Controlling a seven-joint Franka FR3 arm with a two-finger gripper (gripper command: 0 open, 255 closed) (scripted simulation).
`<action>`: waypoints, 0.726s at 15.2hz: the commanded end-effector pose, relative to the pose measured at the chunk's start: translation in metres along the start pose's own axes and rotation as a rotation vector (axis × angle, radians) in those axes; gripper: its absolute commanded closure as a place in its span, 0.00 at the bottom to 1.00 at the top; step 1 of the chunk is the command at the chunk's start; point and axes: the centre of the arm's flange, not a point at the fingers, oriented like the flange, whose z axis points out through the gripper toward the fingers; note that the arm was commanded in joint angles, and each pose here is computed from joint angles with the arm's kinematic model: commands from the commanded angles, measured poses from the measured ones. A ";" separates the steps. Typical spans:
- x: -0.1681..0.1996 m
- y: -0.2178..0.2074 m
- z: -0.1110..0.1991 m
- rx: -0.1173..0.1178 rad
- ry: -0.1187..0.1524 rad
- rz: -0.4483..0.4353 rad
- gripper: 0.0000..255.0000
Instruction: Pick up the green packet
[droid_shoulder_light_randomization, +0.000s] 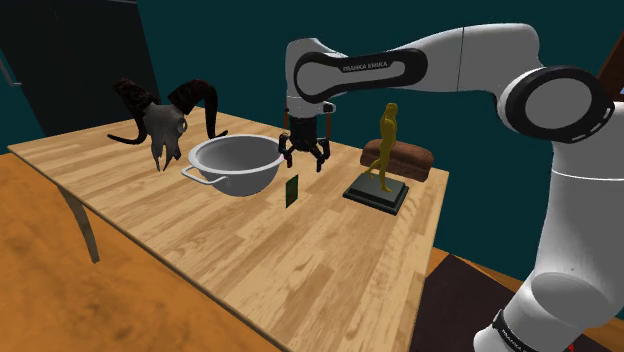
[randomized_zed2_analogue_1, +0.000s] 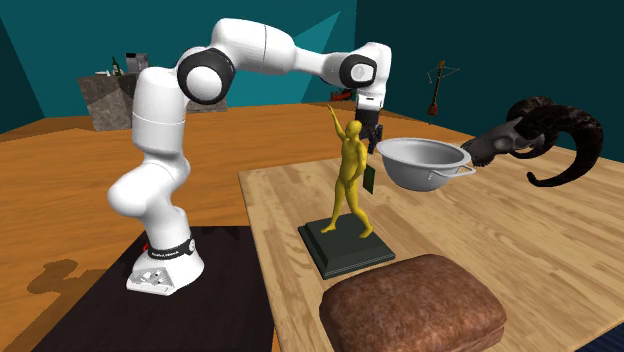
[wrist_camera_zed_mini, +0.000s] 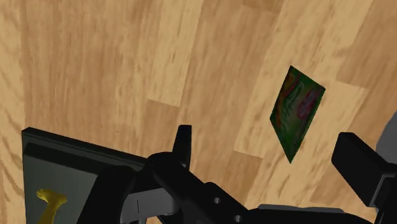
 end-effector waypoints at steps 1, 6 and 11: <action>0.015 -0.020 0.004 0.006 0.003 0.077 0.00; 0.031 -0.039 0.021 0.011 0.006 0.145 0.00; 0.032 -0.040 0.045 0.011 0.006 0.145 0.00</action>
